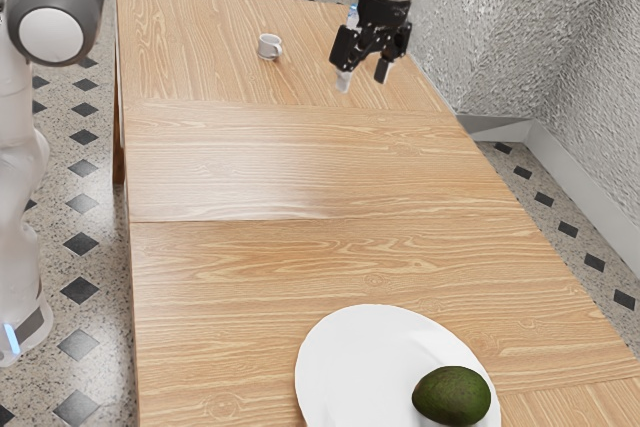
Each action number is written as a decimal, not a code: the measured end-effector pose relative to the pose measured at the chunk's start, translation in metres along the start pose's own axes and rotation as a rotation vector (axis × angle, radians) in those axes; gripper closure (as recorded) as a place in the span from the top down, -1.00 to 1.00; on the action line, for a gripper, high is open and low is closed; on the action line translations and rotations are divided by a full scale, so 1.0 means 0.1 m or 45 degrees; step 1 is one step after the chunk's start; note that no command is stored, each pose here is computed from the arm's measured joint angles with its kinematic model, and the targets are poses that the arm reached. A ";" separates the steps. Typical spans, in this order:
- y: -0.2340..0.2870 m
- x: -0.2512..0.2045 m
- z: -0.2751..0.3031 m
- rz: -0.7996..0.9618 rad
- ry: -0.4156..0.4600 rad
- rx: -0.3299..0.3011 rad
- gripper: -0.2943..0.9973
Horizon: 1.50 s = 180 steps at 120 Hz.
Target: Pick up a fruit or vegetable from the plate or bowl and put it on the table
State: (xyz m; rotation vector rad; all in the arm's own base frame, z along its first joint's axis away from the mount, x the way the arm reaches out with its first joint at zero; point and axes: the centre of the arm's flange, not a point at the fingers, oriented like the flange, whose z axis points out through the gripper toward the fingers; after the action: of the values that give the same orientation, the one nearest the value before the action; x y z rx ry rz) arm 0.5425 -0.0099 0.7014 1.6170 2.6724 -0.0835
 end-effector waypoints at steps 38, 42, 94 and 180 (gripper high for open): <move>-0.25 -0.41 0.02 0.229 -0.036 0.024 0.54; -0.28 -0.49 0.04 0.329 -0.028 0.021 0.54; -0.50 -1.85 0.54 2.092 -0.010 -0.171 0.54; -1.56 -3.19 2.00 3.504 -0.134 -0.366 0.54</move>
State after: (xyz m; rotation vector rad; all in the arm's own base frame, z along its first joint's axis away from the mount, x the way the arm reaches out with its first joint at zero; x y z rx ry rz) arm 0.5499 -0.3752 0.5209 2.7274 -1.0115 0.2092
